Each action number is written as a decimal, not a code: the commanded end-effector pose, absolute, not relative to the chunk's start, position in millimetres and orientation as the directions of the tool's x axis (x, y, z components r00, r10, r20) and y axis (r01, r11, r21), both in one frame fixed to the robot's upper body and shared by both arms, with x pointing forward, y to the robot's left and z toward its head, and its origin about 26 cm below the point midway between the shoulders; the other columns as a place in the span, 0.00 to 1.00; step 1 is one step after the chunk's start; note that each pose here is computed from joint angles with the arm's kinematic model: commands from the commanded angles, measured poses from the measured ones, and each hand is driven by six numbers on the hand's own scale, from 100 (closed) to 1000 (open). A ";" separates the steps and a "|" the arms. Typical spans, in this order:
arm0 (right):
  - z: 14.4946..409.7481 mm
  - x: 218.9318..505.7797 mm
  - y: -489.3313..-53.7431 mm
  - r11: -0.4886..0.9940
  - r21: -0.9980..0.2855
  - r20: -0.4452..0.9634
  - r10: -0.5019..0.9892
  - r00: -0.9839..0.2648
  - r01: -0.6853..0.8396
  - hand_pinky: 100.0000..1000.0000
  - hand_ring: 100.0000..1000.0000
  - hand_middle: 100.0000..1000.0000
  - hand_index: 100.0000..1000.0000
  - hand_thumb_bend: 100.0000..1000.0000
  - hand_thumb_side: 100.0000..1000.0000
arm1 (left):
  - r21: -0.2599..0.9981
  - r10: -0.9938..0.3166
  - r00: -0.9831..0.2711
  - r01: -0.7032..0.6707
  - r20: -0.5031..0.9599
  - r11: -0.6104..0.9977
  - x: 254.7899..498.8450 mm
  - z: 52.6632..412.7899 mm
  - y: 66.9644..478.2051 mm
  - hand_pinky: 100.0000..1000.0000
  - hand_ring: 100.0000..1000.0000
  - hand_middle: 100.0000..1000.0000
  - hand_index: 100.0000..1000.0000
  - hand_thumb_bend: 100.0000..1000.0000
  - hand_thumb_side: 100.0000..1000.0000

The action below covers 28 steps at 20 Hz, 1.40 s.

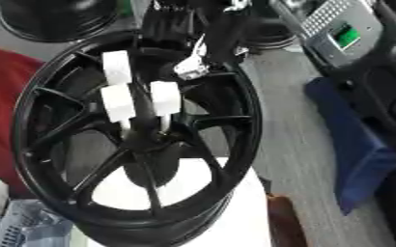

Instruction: Pull the pin out of the wheel hub.

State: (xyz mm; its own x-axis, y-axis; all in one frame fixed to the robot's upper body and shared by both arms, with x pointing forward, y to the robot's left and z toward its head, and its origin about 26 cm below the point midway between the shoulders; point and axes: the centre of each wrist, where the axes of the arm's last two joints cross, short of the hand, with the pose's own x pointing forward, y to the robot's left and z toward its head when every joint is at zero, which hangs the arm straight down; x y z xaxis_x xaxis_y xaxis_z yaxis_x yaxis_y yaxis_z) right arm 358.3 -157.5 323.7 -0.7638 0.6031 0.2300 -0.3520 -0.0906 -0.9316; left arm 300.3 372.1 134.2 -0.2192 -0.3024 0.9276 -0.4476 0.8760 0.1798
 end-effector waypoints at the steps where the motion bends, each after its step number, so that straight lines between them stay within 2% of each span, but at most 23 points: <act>1: 326.6 358.3 -154.8 -0.096 -0.936 0.206 0.629 -0.750 -0.338 0.86 0.79 0.71 0.82 0.35 0.34 | 0.184 -0.319 -0.237 -0.457 0.918 0.870 300.3 143.5 376.1 0.68 0.49 0.42 0.67 0.43 0.49; 11: 328.3 352.8 -154.9 -0.103 -0.934 0.200 0.645 -0.737 -0.343 0.85 0.78 0.70 0.84 0.38 0.42 | 0.185 -0.316 -0.219 -0.466 0.923 0.865 298.9 140.0 378.9 0.68 0.49 0.42 0.68 0.43 0.49; 16: 318.7 352.5 -155.4 -0.126 -0.929 0.188 0.650 -0.737 -0.348 0.86 0.78 0.70 0.84 0.43 0.38 | 0.181 -0.311 -0.220 -0.462 0.925 0.868 299.1 139.3 378.0 0.68 0.49 0.42 0.68 0.43 0.50; 17: 316.8 353.2 -156.3 -0.128 -0.929 0.185 0.652 -0.735 -0.348 0.86 0.78 0.70 0.84 0.43 0.34 | 0.181 -0.310 -0.219 -0.462 0.925 0.868 298.9 139.0 378.0 0.68 0.49 0.42 0.68 0.43 0.50; 20: 312.8 355.0 -157.0 -0.140 -0.928 0.176 0.652 -0.737 -0.345 0.86 0.78 0.70 0.84 0.46 0.33 | 0.178 -0.306 -0.220 -0.461 0.926 0.869 299.0 138.7 377.6 0.68 0.49 0.42 0.68 0.43 0.49; 21: 312.1 355.0 -156.9 -0.143 -0.928 0.173 0.650 -0.740 -0.343 0.86 0.78 0.70 0.83 0.43 0.35 | 0.177 -0.305 -0.221 -0.460 0.926 0.870 299.2 138.9 377.4 0.68 0.49 0.42 0.68 0.42 0.50; 28: 307.2 354.9 -157.5 -0.155 -0.930 0.155 0.656 -0.739 -0.333 0.85 0.78 0.69 0.82 0.42 0.33 | 0.173 -0.300 -0.225 -0.452 0.927 0.875 300.1 139.3 375.4 0.68 0.49 0.42 0.68 0.42 0.50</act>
